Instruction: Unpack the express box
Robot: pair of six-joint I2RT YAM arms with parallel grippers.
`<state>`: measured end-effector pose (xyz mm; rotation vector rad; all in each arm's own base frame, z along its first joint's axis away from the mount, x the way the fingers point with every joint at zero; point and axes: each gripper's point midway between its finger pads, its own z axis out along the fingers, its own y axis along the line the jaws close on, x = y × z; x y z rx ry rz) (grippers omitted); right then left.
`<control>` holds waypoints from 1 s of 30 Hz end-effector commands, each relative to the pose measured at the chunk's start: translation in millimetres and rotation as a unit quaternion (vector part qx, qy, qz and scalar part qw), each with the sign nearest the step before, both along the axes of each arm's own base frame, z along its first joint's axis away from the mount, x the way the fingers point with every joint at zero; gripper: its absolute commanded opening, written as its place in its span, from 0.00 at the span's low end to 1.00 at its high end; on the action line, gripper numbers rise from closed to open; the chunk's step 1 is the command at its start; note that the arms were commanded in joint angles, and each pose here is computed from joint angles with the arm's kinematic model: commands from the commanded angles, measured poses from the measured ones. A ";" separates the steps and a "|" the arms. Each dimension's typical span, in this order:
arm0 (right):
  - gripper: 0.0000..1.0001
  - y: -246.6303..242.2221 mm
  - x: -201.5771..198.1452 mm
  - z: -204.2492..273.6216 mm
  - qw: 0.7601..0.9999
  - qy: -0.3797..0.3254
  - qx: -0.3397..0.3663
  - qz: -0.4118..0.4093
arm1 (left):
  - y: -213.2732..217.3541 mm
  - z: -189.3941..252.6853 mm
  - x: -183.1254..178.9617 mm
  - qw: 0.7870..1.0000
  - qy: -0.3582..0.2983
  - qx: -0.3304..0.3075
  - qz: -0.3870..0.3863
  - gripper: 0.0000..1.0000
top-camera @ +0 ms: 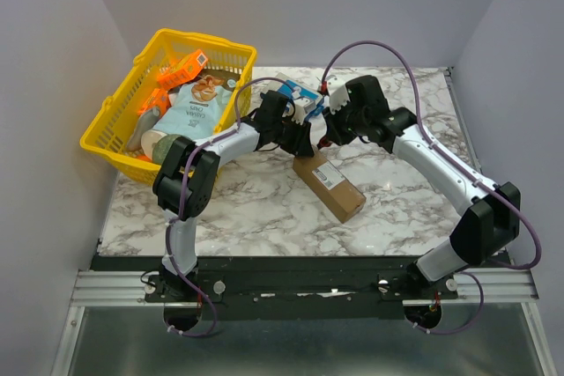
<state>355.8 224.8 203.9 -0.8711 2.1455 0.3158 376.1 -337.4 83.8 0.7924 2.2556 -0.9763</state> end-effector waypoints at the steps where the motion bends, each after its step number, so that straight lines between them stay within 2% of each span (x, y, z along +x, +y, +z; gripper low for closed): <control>1: 0.00 3.8 -2.2 -4.0 1.000 0.004 -0.008 0.013 | 38.6 -90.1 -31.9 0.989 0.085 0.124 0.007 0.37; 13: 0.00 0.0 -1.0 -10.0 0.999 -0.003 -0.028 0.016 | 39.3 -91.2 -30.9 0.988 0.087 0.124 0.008 0.37; 24: 0.00 -1.6 -9.8 -25.7 0.998 0.019 -0.049 0.029 | 38.9 -91.0 -29.4 0.988 0.088 0.124 0.008 0.37; 30: 0.00 -11.9 -9.7 -23.4 0.997 0.019 -0.069 0.006 | 39.8 -92.2 -29.2 0.988 0.087 0.126 0.009 0.37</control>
